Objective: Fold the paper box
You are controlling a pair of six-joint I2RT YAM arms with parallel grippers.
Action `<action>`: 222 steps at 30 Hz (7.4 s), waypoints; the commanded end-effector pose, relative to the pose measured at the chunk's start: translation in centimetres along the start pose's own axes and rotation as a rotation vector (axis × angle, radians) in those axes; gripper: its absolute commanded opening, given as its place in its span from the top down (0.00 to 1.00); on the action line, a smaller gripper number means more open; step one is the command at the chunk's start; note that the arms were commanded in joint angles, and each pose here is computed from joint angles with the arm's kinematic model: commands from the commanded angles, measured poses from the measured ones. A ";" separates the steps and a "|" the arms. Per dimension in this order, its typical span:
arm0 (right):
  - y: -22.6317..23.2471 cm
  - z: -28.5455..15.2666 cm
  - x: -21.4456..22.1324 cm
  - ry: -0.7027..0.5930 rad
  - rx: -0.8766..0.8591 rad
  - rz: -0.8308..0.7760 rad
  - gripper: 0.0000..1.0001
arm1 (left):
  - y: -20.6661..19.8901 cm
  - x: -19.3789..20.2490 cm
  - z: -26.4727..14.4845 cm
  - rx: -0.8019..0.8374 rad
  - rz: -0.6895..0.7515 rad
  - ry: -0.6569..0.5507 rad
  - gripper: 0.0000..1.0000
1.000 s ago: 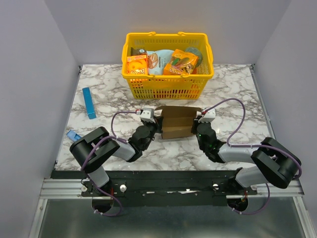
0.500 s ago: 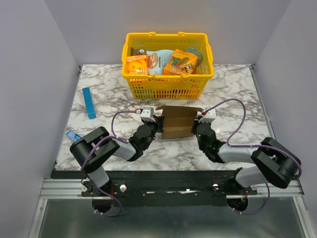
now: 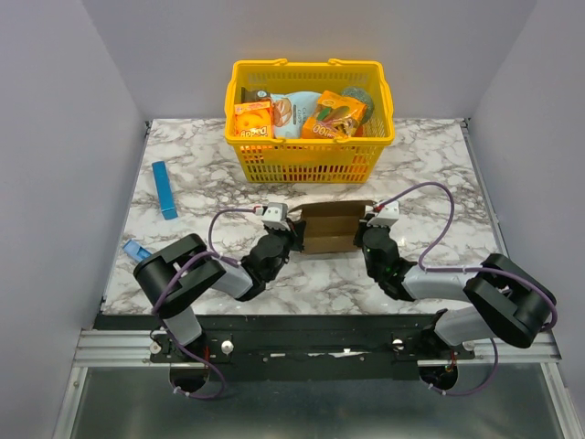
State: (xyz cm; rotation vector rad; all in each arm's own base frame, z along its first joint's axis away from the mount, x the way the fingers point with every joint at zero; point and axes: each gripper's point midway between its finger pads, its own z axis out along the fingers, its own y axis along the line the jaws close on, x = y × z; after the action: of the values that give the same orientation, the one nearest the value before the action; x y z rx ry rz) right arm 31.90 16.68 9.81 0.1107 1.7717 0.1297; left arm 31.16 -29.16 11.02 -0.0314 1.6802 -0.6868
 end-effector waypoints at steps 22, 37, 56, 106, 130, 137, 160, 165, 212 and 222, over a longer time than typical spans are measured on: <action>1.7 -5.2 0.9 0.155 -0.241 -0.046 0.25 | 4.8 6.7 -3.5 -0.169 0.348 0.229 1.00; 4.5 -14.0 -3.2 0.115 -0.698 0.023 0.24 | 5.0 6.4 -2.4 -0.210 0.412 0.224 1.00; 7.7 -6.7 -9.7 0.188 -0.372 0.028 0.30 | 3.8 6.9 -2.3 -0.168 0.462 0.244 1.00; 3.6 -2.6 5.1 0.359 -0.161 -0.032 0.30 | -6.8 -6.1 -11.8 0.442 -0.099 0.363 0.02; 3.8 -2.5 5.5 0.369 -0.165 -0.043 0.29 | -5.5 0.5 -6.1 0.360 -0.341 0.592 0.30; 3.6 -2.4 5.6 0.369 -0.157 -0.046 0.29 | -3.6 0.5 -5.6 0.265 -0.276 0.560 0.28; 3.2 -3.0 5.5 0.369 -0.166 -0.050 0.27 | 2.1 7.1 -5.5 0.093 -0.161 0.653 0.65; 4.3 -3.7 3.1 0.313 -0.263 -0.084 0.15 | 3.1 8.3 -5.6 0.070 -0.119 0.687 0.70; 5.3 -4.5 7.4 0.543 -0.576 -1.029 0.05 | 1.9 0.7 -5.1 0.387 0.075 0.501 0.15; 5.2 -4.5 8.9 0.596 -0.588 -1.046 0.18 | 1.8 2.3 -4.2 0.465 0.123 0.496 0.15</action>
State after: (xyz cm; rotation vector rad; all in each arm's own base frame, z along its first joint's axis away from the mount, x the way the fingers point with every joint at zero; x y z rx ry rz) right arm 26.98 24.32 5.63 -1.2932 1.9852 -0.0534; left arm 27.31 -25.78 7.94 0.5182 2.0239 -0.9900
